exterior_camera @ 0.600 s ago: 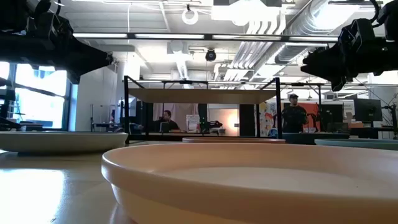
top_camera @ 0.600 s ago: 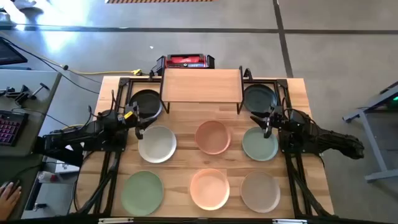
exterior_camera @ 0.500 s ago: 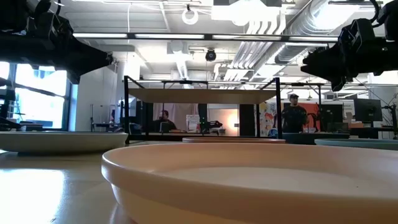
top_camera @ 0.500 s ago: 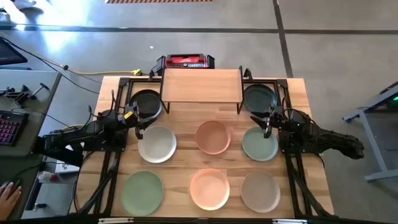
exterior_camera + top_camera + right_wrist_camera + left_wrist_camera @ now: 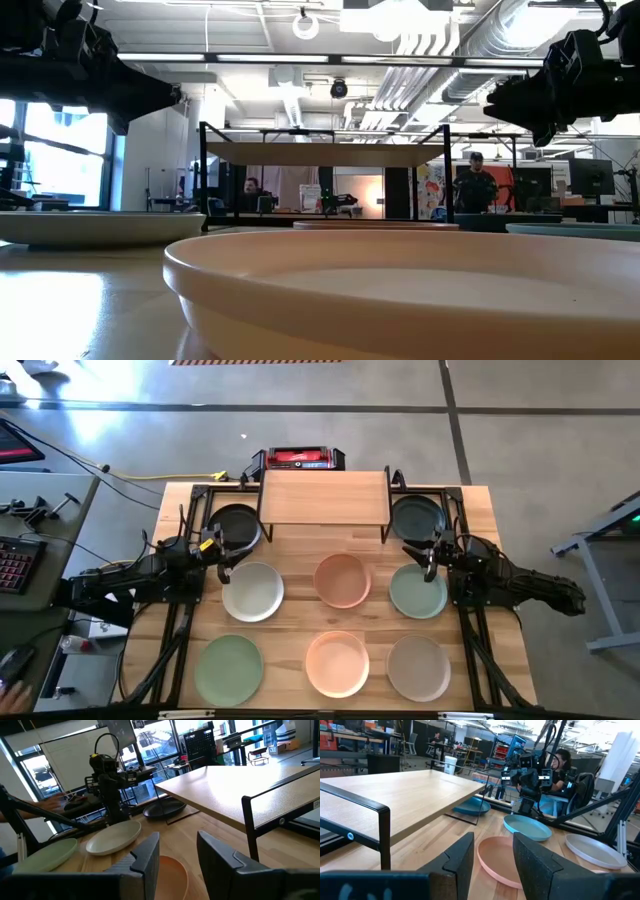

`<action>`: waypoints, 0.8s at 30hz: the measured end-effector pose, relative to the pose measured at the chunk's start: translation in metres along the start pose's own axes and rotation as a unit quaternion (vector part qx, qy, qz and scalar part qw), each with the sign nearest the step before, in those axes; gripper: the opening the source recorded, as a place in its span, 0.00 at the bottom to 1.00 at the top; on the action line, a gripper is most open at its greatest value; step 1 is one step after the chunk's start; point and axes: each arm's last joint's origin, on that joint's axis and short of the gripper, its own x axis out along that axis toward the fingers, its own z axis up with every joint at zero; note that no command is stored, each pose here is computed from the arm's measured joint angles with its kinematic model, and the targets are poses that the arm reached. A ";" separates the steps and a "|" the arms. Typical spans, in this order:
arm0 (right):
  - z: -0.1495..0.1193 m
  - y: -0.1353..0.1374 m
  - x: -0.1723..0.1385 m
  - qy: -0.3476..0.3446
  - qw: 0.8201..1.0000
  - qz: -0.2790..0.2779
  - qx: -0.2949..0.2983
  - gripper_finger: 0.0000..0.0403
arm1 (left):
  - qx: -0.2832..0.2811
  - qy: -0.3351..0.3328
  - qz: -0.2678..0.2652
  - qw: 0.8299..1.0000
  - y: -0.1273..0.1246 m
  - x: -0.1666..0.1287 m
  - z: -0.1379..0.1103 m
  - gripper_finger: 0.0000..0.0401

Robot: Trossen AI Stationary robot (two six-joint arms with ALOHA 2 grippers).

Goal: Place and stack plates onto a shelf

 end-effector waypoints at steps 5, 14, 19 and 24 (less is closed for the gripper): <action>0.000 0.000 0.000 0.000 1.000 0.000 0.000 0.28 | 0.001 -0.007 0.020 1.000 0.006 0.000 0.002 0.32; -0.001 0.000 0.001 0.005 1.000 -0.002 0.000 0.28 | 0.001 -0.010 0.056 0.998 0.011 0.000 0.002 0.32; -0.001 0.000 0.001 0.005 1.000 -0.002 0.000 0.28 | 0.001 -0.007 0.057 0.998 0.011 0.000 0.002 0.32; -0.001 0.000 0.001 0.004 1.000 -0.002 0.000 0.28 | 0.001 -0.007 0.058 0.998 0.011 0.000 0.002 0.32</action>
